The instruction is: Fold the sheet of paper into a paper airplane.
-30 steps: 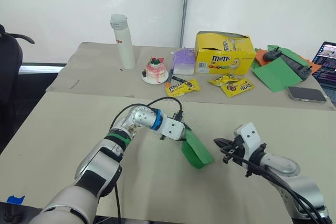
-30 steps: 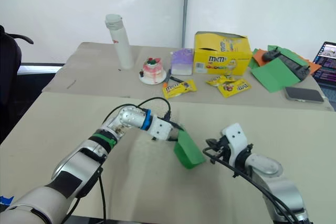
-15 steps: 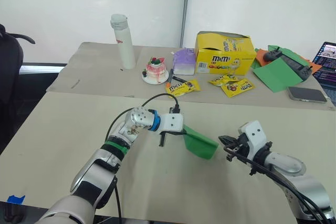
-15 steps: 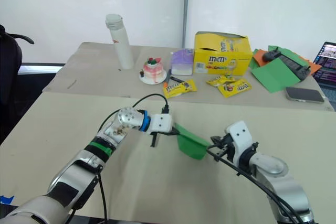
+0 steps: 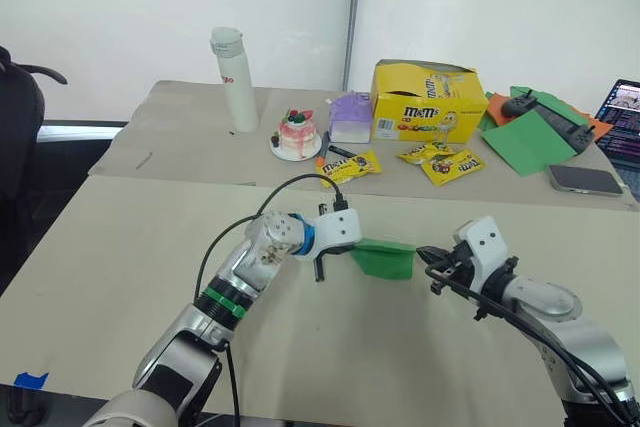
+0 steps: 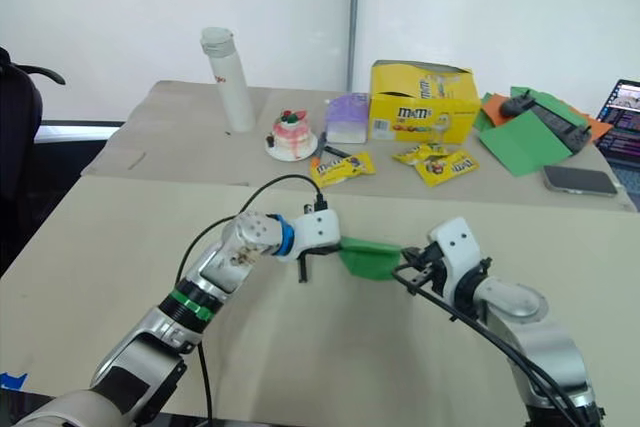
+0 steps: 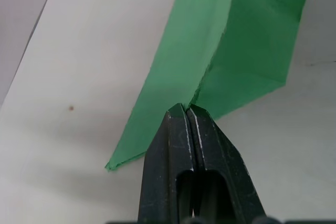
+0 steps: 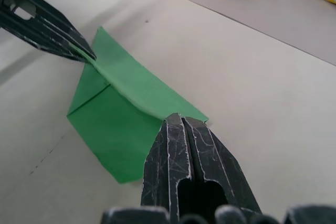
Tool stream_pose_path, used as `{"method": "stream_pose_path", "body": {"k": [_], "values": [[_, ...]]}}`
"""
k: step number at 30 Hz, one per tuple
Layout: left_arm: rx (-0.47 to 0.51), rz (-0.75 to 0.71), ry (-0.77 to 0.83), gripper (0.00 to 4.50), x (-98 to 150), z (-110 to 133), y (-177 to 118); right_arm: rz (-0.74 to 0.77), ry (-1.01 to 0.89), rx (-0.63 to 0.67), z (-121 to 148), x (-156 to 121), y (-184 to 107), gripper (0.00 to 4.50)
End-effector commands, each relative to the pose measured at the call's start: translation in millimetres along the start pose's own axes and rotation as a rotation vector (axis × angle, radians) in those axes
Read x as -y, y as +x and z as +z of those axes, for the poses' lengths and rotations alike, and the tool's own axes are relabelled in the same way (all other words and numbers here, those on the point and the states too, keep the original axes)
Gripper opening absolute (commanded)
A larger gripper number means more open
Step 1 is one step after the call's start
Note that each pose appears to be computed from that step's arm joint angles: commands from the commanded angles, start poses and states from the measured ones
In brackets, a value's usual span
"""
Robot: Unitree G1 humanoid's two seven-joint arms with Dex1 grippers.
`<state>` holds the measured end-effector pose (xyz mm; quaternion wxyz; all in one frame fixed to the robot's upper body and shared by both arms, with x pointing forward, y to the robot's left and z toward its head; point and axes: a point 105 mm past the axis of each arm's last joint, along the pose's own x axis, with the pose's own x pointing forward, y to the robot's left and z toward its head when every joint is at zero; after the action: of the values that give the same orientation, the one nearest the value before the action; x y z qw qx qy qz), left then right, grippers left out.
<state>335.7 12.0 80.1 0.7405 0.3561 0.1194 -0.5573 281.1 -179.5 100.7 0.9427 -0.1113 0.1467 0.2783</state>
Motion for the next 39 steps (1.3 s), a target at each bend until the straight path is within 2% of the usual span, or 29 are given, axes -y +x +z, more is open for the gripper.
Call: {"method": "stream_pose_path", "body": {"k": [1, 3, 4, 8, 12, 13, 17, 20, 24, 27, 30, 39], "values": [[0.016, -0.001, 0.014, 0.02, 5, 7, 0, 0.006, -0.025, 0.036, 12, 0, 2, 0.00], [0.021, 0.005, -0.002, 0.02, 4, 7, -2, 0.010, -0.027, 0.035, 12, -1, 3, 0.00], [0.027, 0.012, -0.011, 0.28, 3, 7, -4, 0.010, -0.027, 0.035, 12, 0, 4, 0.00], [0.059, 0.008, -0.054, 1.54, 0, 10, -10, 0.018, -0.031, 0.038, 13, -1, 7, 0.00], [0.215, -0.036, -0.126, 2.81, -3, 31, -32, 0.051, -0.050, 0.041, 18, -5, 9, 0.00], [0.239, -0.047, -0.153, 3.25, -4, 33, -39, 0.055, -0.051, 0.046, 20, -5, 9, 0.00], [0.373, -0.142, -0.219, 4.48, -1, 43, -76, 0.068, -0.031, 0.089, 34, -4, 11, 0.00], [0.513, -0.172, -0.307, 4.48, -7, 51, -105, 0.086, -0.071, 0.081, 39, -4, 13, 0.00], [0.576, -0.140, -0.362, 4.48, -19, 48, -123, 0.098, -0.076, 0.094, 44, -4, 16, 0.00], [0.608, -0.054, -0.390, 4.48, -36, 45, -123, 0.096, -0.075, 0.098, 45, -3, 17, 0.00], [0.572, 0.022, -0.447, 3.60, -50, 34, -109, 0.099, -0.071, 0.101, 44, -6, 18, 0.00], [0.396, 0.013, -0.474, 0.60, -43, 13, -50, 0.071, -0.062, 0.113, 44, -8, 16, 0.00]]}}
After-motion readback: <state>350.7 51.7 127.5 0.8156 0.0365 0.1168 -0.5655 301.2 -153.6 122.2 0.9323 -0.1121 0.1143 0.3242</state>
